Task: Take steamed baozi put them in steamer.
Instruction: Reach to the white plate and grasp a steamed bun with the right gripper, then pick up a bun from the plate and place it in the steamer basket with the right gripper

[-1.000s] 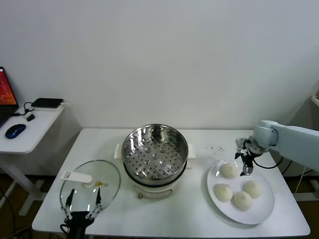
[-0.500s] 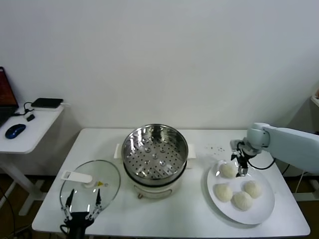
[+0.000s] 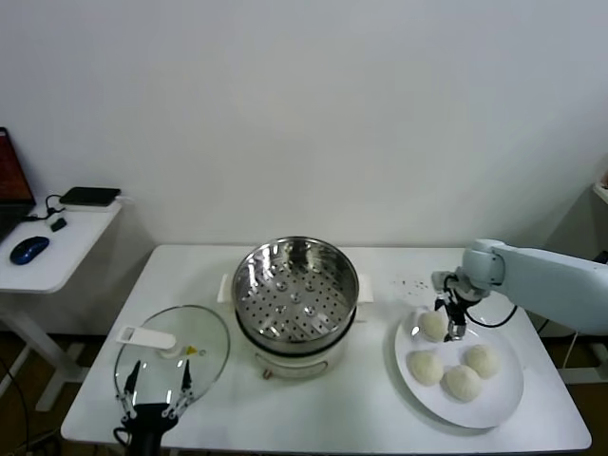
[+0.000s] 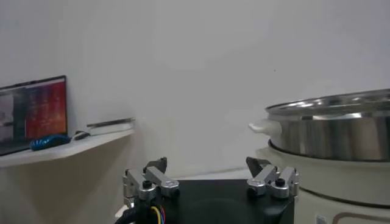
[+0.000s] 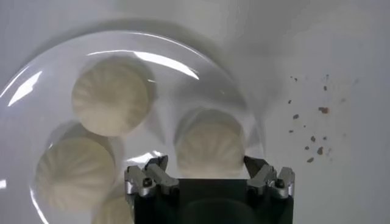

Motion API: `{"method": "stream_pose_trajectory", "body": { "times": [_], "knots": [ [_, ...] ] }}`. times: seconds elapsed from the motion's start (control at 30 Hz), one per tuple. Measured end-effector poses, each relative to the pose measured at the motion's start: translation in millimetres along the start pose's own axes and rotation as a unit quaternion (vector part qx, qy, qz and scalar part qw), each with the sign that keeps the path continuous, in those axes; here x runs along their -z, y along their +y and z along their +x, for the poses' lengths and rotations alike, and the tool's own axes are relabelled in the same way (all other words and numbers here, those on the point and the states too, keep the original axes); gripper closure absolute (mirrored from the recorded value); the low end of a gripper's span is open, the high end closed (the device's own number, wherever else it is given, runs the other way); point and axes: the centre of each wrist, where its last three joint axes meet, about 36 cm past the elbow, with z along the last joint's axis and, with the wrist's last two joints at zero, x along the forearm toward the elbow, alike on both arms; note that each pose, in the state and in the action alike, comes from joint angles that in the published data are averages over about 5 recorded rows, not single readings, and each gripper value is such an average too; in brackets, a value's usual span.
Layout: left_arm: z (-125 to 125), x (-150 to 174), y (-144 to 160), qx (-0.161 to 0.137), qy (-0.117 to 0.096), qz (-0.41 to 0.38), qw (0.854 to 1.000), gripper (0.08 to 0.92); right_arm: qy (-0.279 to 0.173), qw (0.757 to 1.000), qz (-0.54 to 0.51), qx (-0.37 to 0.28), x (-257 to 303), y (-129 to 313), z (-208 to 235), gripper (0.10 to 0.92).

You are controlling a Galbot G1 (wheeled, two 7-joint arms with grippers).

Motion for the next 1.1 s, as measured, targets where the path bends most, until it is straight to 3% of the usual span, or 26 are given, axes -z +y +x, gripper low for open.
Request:
{"method": "stream_pose_trajectory", "body": {
  "times": [0.17, 0.47, 0.87, 1.1],
  "knots": [
    [-0.5, -0.9, 0.7, 0.0, 0.001, -0.001, 1.0, 0.177, 0.003, 1.0, 0.004, -0.003, -0.5, 1.0, 3.0, 0.338],
    [0.6, 0.9, 3.0, 0.002, -0.001, -0.002, 1.0, 0.177, -0.002, 1.0, 0.021, -0.009, 2.5, -2.1, 32.1, 0.344],
    [3.4, 4.9, 6.7, -0.003, -0.004, -0.009, 1.0, 0.177, -0.036, 0.993, 0.098, -0.054, 55.0, -29.0, 159.8, 0.344],
    [1.8, 7.7, 6.9, -0.004, -0.008, -0.009, 1.0, 0.177, -0.072, 0.975, 0.19, -0.093, 109.0, -36.3, 226.4, 0.344]
  ]
}}
